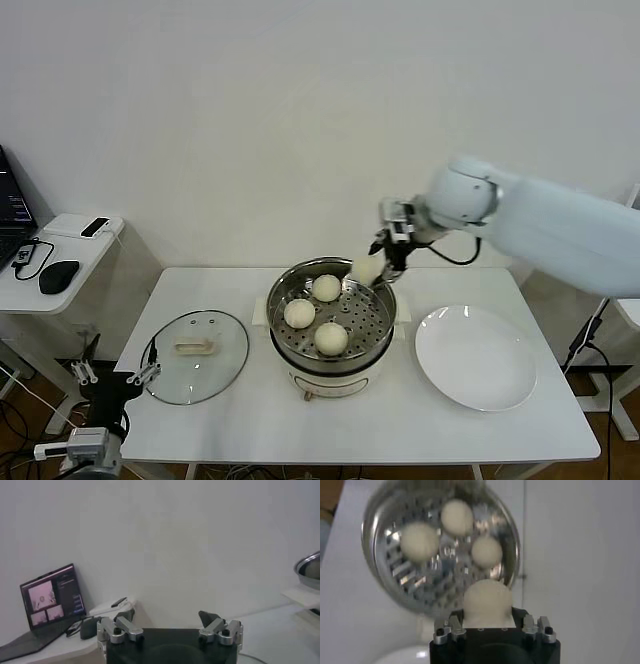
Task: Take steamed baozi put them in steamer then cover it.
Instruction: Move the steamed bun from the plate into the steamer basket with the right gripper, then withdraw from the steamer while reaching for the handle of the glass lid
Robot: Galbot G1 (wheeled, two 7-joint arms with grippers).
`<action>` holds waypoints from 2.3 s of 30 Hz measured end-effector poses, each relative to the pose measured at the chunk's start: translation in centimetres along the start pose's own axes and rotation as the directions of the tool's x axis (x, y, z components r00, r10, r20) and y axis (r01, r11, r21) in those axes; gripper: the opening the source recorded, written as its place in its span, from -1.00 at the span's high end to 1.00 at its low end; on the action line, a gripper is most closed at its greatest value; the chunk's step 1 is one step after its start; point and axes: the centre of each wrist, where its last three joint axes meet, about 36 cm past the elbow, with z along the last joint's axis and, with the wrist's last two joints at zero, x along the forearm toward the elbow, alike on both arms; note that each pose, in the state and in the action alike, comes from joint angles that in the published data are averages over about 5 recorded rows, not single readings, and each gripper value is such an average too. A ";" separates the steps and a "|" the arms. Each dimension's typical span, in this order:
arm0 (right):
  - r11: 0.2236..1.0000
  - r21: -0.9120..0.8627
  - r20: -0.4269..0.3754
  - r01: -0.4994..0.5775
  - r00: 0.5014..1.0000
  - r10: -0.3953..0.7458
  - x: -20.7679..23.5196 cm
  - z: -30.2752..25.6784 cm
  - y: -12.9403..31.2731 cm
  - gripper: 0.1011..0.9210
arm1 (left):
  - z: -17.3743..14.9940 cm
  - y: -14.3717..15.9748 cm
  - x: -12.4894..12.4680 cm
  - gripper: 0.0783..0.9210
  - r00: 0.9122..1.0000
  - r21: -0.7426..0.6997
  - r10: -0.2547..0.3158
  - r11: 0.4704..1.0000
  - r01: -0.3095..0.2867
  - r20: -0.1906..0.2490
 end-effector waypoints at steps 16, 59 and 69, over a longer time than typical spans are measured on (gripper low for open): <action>0.995 -0.085 -0.072 0.044 0.996 -0.050 -7.3 -0.7 1.8 -0.26 | 0.1 0.3 -0.2 -0.77 1.000 -0.001 -0.005 1.000 0.005 0.000; 0.993 -0.119 -0.029 0.012 0.999 -0.016 -4.8 0.7 2.5 -0.76 | 0.5 -0.1 -0.6 -0.77 1.000 0.008 -0.002 1.000 0.003 -0.005; 0.956 -0.238 0.191 -0.170 0.957 0.218 -1.6 4.5 6.8 -0.76 | 0.9 -0.4 -0.9 -0.77 1.000 0.007 0.005 1.000 -0.005 -0.015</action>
